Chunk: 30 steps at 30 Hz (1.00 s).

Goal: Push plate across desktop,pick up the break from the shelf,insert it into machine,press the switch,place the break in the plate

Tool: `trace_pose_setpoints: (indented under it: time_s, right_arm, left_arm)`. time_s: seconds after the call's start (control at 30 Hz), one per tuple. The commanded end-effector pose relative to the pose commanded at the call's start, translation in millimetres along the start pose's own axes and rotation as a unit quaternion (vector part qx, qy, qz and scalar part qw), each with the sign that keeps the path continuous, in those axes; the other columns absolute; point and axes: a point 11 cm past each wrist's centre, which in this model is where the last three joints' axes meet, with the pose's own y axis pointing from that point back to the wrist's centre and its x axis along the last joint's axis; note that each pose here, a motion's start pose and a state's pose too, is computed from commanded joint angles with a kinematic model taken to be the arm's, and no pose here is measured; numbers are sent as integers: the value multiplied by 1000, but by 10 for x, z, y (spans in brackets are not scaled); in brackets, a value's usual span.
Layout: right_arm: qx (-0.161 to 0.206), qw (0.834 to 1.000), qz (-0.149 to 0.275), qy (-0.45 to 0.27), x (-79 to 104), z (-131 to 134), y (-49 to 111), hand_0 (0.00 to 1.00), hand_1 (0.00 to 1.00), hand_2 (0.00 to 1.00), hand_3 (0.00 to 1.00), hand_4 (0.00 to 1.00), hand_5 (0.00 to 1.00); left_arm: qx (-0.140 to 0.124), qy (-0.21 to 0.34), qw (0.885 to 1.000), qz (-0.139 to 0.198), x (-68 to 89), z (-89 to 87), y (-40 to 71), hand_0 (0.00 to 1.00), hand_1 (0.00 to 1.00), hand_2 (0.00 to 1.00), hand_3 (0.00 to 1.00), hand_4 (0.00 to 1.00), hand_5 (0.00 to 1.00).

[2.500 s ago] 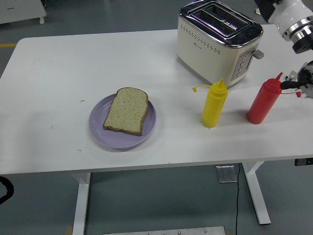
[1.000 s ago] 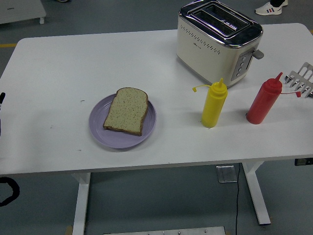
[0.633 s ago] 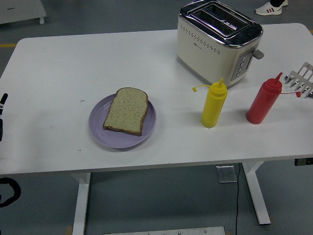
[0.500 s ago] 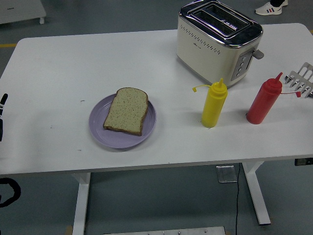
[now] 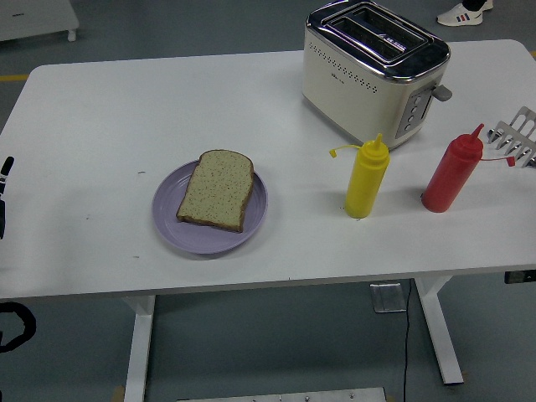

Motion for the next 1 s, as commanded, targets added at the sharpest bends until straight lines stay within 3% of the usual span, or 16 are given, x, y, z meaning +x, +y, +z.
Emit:
trace_pose_setpoints:
  time_s: [1.0]
  right_arm:
    - [2,1000,18,-14,76,-59,-1,840,795,802,783,536,586]
  left_arm:
    - [-10,2,1000,-8,-70,69,-54,811,853,914,834,645,998]
